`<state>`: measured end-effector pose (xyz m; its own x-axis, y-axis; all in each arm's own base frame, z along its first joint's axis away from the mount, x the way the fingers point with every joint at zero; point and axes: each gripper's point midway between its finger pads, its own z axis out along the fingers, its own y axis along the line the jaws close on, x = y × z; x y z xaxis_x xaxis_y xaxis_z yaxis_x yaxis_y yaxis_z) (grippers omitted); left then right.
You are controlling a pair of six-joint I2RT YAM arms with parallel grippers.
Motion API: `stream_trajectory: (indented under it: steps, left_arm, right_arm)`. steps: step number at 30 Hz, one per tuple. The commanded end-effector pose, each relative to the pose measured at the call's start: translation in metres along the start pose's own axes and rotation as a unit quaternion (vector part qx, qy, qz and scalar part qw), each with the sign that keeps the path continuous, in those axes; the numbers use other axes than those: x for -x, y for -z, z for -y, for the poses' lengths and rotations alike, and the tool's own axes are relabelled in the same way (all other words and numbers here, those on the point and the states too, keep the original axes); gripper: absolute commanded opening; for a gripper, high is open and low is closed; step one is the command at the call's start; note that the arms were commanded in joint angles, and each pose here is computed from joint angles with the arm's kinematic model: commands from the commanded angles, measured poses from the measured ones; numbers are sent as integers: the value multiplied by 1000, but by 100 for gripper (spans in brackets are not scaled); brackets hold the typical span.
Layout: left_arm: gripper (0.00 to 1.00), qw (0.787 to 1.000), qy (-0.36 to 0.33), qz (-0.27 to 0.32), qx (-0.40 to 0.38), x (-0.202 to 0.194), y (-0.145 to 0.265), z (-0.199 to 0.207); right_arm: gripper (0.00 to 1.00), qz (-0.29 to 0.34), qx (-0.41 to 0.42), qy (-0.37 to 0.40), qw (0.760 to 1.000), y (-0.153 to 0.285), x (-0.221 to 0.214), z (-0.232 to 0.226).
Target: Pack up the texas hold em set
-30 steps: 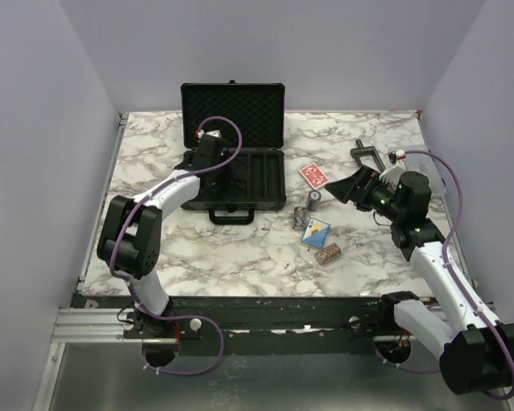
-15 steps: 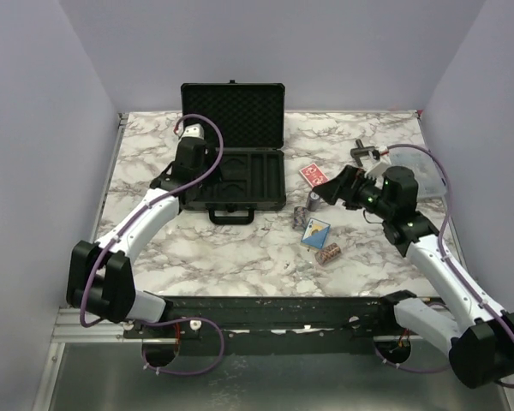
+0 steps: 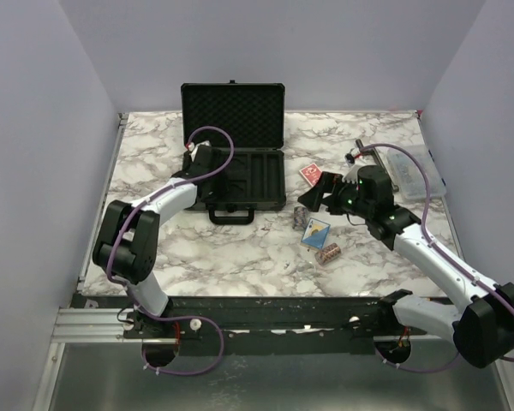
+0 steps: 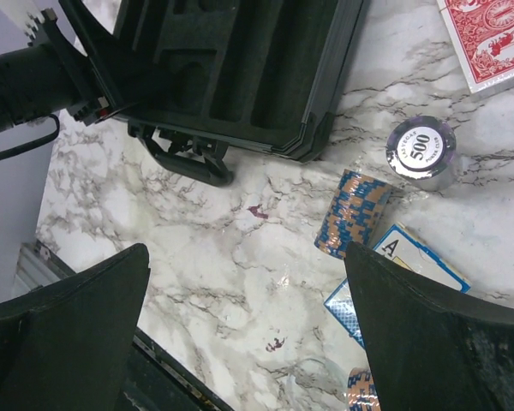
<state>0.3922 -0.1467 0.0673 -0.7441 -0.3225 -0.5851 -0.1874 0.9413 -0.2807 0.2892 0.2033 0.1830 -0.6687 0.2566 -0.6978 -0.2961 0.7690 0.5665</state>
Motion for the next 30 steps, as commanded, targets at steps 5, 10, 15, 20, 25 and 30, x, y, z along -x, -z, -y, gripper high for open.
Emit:
stream_trajectory:
  steps: [5, 10, 15, 20, 25, 30]
  left_arm:
    - [53, 998, 11, -64, 5, -38, -14, -4]
    - [42, 997, -7, -72, 5, -58, -7, -1]
    - [34, 996, -31, -83, 8, -87, 1, 1]
    - [34, 994, -54, -98, 7, -121, 11, 6]
    - [34, 992, -66, -111, 7, -147, 20, 6]
    - [34, 990, -73, -119, 10, -171, 30, 3]
  right_arm:
    - [100, -1, -20, 10, 1000, 0, 2, 5]
    - [100, -3, -29, 10, 1000, 3, 0, 8]
    - [100, -7, -34, 9, 999, 6, -4, 11]
    - [100, -11, -48, 8, 999, 9, -8, 16]
    - [100, -13, -58, 3, 998, 11, -12, 21]
    - [100, -13, -62, 0, 998, 15, -14, 23]
